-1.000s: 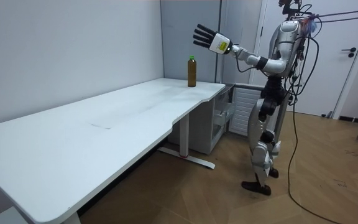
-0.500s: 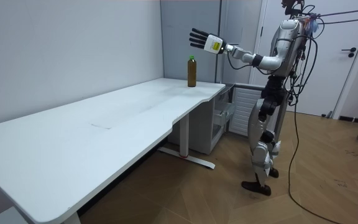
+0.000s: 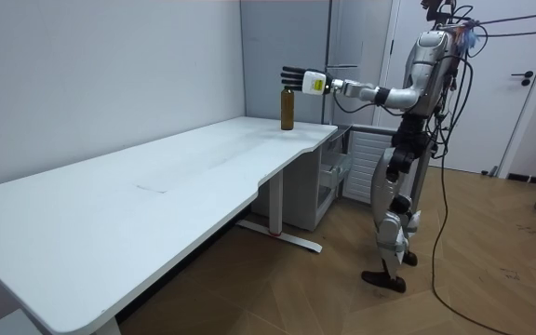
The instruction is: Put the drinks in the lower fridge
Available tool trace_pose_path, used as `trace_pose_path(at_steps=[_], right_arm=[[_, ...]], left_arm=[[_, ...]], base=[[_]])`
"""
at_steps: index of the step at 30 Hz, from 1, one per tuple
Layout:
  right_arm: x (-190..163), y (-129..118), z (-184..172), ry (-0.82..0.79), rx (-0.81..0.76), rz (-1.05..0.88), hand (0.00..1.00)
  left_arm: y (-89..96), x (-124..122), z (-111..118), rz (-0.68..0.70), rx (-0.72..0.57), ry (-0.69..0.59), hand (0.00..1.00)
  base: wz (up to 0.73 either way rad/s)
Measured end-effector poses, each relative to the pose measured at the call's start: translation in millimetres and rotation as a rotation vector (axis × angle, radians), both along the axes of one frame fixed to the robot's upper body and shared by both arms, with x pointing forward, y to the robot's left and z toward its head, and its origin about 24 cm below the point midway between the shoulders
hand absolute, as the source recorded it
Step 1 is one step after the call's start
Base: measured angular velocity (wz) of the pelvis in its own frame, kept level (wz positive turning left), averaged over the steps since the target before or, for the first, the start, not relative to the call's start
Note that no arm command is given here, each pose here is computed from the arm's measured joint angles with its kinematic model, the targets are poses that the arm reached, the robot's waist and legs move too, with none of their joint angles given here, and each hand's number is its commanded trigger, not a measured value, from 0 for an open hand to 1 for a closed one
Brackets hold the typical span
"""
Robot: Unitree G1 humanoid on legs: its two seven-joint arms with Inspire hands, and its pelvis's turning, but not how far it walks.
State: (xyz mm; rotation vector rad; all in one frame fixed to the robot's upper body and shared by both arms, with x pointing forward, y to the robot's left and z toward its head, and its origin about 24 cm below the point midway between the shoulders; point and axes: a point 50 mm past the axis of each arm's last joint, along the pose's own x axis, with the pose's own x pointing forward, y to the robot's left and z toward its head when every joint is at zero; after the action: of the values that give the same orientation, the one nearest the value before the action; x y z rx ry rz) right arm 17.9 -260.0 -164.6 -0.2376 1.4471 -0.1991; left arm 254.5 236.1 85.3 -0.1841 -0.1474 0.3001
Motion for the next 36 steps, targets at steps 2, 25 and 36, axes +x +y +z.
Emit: trace_pose_path(at_steps=[2,25,36], right_arm=[[-0.4,-0.3,0.0,0.008,-0.003,0.009,0.0],[-2.9,-0.6,-0.1,0.046,-0.022,0.047,0.0],[-10.2,0.2,-0.4,0.068,-0.017,0.043,0.0]], left_arm=[[-0.7,0.2,0.0,-0.012,0.001,-0.001,0.0],[-1.8,2.0,-34.6,-0.045,-0.019,0.144,0.0],[2.2,0.3,-47.4,-0.002,-0.031,0.205,0.0]], base=[[0.0],[0.0],[-0.06]])
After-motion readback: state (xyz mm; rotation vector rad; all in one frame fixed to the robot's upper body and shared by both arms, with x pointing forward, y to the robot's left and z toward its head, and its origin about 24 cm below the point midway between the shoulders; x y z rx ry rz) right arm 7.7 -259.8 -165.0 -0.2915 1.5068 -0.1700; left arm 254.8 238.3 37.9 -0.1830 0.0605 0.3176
